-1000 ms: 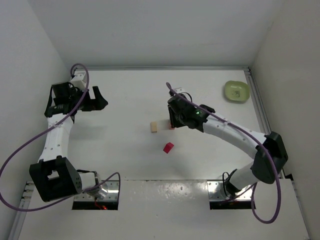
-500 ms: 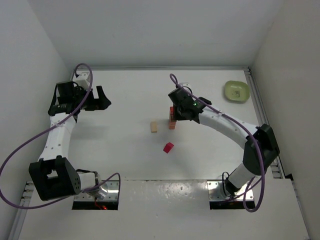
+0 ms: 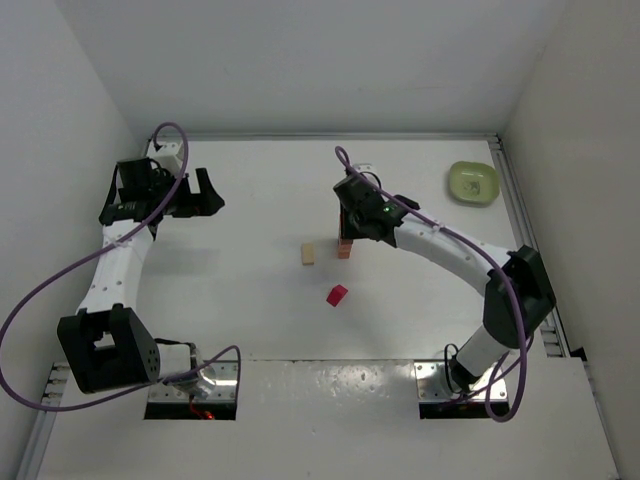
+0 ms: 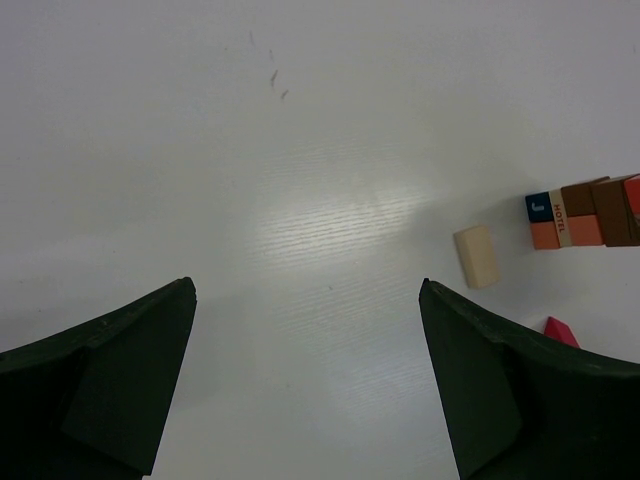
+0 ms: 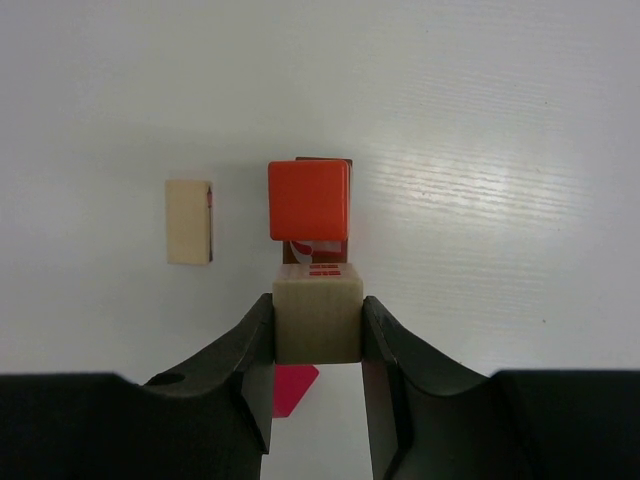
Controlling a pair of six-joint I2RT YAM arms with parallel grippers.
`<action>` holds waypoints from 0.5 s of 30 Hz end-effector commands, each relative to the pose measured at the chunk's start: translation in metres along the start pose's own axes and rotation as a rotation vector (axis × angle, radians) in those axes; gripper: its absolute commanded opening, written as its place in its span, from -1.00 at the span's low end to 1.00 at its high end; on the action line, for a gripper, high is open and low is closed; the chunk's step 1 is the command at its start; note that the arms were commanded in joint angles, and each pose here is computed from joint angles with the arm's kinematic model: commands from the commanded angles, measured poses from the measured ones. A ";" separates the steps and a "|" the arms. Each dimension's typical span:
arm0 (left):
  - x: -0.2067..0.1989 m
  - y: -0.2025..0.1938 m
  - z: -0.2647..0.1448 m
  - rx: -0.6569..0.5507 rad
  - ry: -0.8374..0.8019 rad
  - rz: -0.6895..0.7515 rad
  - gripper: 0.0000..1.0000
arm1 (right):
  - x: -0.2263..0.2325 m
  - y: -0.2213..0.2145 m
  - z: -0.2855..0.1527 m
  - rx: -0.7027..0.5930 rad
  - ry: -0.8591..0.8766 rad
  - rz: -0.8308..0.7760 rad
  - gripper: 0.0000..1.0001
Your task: Build the wood block tower
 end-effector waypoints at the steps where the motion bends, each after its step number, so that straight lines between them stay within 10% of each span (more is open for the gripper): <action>1: -0.002 0.020 -0.003 -0.055 0.005 0.012 0.99 | 0.012 0.009 0.003 -0.016 0.041 0.024 -1.00; 15: -0.002 0.020 -0.003 -0.055 0.005 0.012 0.99 | 0.014 0.010 0.013 0.011 0.047 0.026 -1.00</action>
Point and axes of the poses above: each gripper's point midway between its finger pads, its own z axis out along the fingers, its own x axis along the line the jaws close on, y = z × x, the point moved 5 cm from there along -z, back along the fingers, and after that the axes turned 14 degrees about z, right-handed, at the moved point
